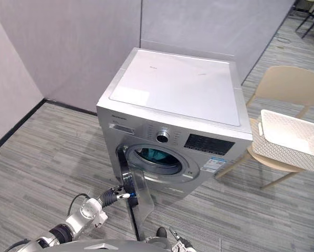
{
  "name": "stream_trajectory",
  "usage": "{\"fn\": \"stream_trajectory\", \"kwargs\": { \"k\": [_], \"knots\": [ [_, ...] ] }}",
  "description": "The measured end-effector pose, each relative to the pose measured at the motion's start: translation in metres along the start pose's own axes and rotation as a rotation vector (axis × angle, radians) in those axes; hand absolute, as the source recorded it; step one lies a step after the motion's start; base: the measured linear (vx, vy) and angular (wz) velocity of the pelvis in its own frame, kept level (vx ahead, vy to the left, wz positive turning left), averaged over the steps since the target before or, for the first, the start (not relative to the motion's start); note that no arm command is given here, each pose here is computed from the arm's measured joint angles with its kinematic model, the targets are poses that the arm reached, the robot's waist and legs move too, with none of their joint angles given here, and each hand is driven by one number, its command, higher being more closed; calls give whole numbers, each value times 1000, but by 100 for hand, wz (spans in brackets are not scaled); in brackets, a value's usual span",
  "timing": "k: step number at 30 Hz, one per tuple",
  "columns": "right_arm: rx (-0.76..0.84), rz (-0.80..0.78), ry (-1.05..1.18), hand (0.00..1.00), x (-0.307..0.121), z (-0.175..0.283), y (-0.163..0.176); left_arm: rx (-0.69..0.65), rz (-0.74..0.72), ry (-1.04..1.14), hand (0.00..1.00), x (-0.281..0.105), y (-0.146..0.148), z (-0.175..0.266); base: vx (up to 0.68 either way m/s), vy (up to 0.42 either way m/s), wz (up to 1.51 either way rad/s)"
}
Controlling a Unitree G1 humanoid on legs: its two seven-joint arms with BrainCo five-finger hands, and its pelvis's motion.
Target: Pick up the laundry basket with both hands and put the clothes into the washing machine.
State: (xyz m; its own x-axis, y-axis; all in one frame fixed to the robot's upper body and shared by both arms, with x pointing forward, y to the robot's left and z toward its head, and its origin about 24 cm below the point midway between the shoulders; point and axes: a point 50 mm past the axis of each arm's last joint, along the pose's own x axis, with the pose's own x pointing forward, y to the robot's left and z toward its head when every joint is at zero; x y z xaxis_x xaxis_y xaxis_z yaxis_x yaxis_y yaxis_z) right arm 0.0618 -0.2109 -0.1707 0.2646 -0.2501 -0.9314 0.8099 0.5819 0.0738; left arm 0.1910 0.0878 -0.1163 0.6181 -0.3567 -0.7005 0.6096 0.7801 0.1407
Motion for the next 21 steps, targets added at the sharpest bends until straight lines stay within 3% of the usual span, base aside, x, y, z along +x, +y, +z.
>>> {"fn": "stream_trajectory", "kwargs": {
  "k": [7, 11, 13, 21],
  "knots": [
    [93, 14, -24, 0, -1, 3, 3, 46, 42, -10, 0, 9, 21, 15, -85, -21, -48],
    [87, 126, -112, 0, -3, 20, 35, 78, 214, 29, 0, 21, 55, 48, -29, -40, -110],
    [94, 132, -130, 0, -4, 21, 35, 75, 269, 7, 0, 22, 65, 62, 20, -49, -100],
    [182, 75, -132, 0, -7, 11, 19, 40, 90, -267, 0, 33, -4, 144, 131, -19, -64]
  ]
}}
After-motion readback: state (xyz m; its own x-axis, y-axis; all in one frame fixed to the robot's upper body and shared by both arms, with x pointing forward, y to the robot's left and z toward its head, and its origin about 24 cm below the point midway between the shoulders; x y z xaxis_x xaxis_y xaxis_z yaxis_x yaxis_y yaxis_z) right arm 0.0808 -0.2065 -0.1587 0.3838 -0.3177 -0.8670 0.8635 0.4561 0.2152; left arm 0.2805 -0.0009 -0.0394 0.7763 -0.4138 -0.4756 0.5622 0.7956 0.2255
